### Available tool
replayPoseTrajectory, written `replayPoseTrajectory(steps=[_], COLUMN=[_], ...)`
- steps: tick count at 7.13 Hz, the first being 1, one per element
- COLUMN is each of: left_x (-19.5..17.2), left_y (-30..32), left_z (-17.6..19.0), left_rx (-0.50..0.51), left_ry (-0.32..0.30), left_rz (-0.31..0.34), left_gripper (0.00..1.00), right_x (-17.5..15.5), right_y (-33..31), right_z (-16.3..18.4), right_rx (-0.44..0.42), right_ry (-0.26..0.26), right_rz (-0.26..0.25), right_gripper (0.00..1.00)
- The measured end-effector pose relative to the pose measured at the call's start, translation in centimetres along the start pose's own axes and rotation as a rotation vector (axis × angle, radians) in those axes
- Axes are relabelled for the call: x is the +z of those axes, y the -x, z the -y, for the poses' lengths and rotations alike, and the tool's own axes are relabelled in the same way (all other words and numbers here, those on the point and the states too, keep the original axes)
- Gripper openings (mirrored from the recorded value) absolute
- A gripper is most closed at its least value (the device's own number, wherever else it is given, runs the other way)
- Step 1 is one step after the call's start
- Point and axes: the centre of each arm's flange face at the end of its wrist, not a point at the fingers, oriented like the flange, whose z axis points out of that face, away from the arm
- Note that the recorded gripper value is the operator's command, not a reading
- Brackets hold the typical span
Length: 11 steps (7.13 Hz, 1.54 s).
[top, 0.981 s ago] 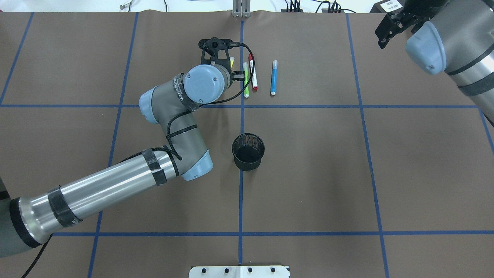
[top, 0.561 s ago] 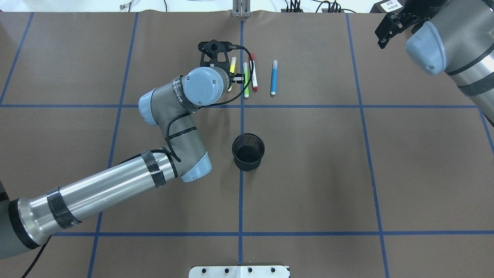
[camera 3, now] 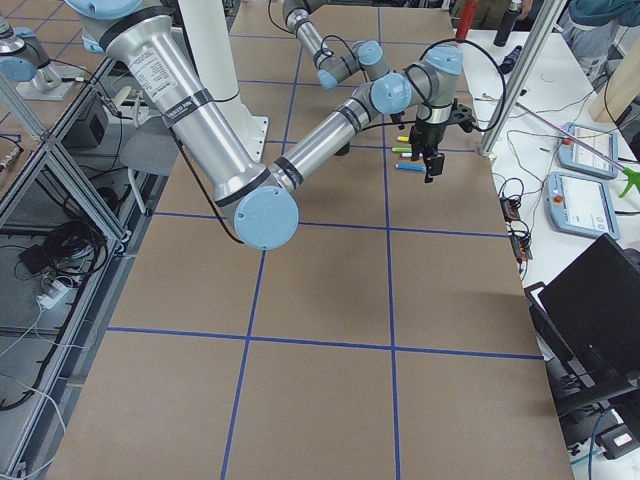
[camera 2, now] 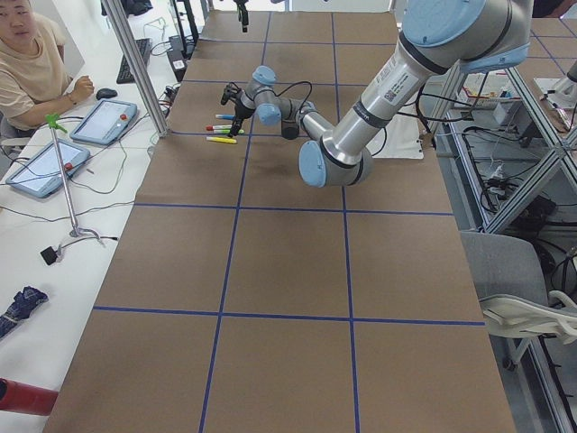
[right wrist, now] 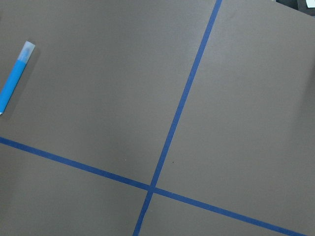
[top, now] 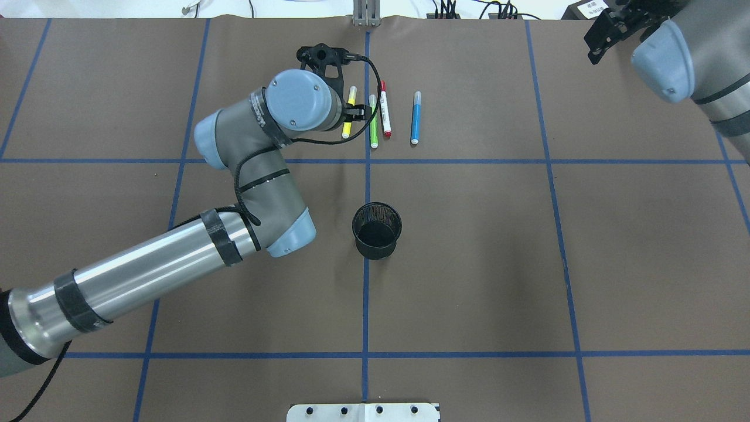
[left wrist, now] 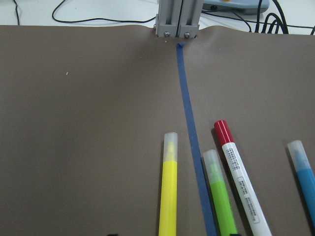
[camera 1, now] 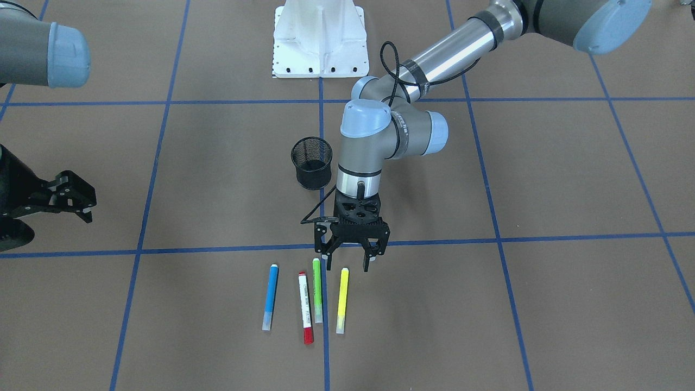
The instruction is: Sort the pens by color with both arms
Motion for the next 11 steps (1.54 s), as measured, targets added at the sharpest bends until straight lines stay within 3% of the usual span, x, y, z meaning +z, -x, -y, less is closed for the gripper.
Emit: replayPoseTrajectory(steps=[2, 4, 7, 11], left_x=[-6.5, -13.2, -18.1, -21.2], left_y=[6.3, 16.4, 35.1, 55.8], left_z=[2.9, 5.3, 7.7, 6.2], left_rx=[0.117, 0.238, 0.369, 0.390], left_ry=[0.140, 0.249, 0.326, 0.388], left_rz=[0.048, 0.047, 0.028, 0.083], left_gripper=[1.00, 1.00, 1.00, 1.00], right_x=[0.2, 0.7, 0.5, 3.3], right_y=[-5.0, -12.7, -26.2, -35.7], right_z=[-1.5, -4.8, -13.7, -25.5], right_rx=[0.031, -0.002, -0.003, 0.113], right_ry=[-0.004, -0.009, -0.005, -0.030], right_rz=[-0.006, -0.011, 0.029, 0.024], right_gripper=[1.00, 1.00, 1.00, 1.00])
